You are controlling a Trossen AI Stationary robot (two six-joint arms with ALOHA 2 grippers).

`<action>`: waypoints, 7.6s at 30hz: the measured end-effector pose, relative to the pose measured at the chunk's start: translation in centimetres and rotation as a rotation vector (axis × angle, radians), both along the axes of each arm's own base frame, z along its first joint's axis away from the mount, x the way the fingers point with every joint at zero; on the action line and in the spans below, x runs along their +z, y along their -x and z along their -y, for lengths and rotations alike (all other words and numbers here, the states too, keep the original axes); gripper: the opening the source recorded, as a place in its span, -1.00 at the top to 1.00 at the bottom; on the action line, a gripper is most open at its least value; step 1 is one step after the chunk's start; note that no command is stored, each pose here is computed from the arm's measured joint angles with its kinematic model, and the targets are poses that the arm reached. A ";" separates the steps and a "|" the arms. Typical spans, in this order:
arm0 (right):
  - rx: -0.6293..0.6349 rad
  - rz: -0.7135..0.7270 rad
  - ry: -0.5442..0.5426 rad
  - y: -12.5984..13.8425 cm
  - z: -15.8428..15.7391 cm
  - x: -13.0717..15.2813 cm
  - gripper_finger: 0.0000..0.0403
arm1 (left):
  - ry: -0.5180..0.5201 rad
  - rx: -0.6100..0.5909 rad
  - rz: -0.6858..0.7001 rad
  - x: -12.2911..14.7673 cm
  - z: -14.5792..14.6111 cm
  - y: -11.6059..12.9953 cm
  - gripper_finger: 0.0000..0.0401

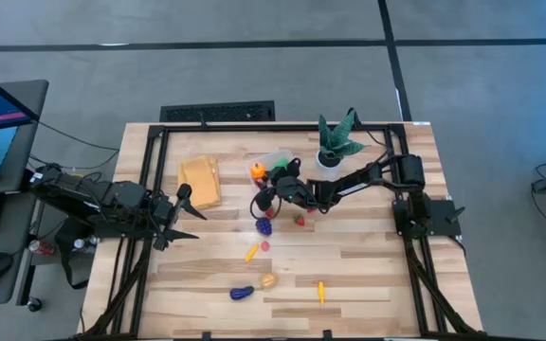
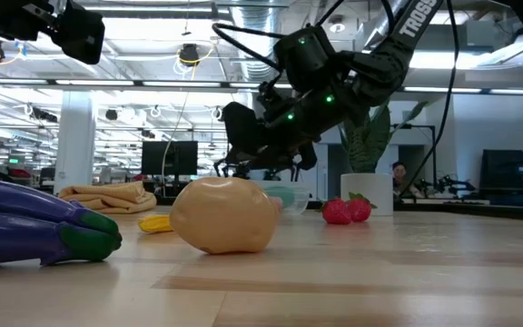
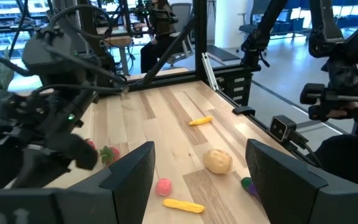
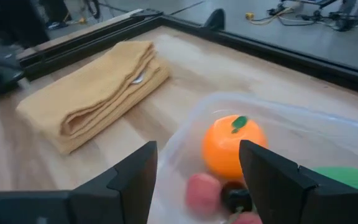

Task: Pick and placing Produce into tupperware
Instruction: Put the right yellow corn into the transparent bin

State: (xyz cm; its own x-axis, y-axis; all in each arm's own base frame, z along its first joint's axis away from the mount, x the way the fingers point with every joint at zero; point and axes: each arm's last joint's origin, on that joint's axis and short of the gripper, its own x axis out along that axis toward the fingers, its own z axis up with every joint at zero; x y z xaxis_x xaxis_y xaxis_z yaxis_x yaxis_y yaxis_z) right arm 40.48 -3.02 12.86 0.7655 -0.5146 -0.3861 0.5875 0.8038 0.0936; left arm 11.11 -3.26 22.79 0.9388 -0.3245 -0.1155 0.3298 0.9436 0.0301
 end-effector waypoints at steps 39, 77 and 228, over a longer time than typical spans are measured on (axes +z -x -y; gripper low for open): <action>0.244 -0.321 -0.385 13.3 -20.8 7.2 -0.08 | -0.035 0.020 -0.058 -0.6 -0.1 0.1 -0.21; 0.309 -0.259 -0.149 16.9 -33.9 -2.1 -0.08 | -0.018 0.058 -0.153 -1.6 0.3 -1.7 -0.21; -0.040 -0.636 0.445 4.7 -20.1 5.7 0.87 | -0.043 0.036 -0.183 -2.2 0.7 -2.8 -0.21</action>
State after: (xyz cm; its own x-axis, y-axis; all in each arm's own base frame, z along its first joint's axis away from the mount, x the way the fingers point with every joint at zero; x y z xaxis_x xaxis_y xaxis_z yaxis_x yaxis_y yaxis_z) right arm 35.78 17.07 18.58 0.4436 -0.7469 -0.4953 0.4500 0.6636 -0.5976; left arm 13.94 -3.94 20.62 0.9118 -0.2823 -0.2983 0.2997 0.9539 0.0133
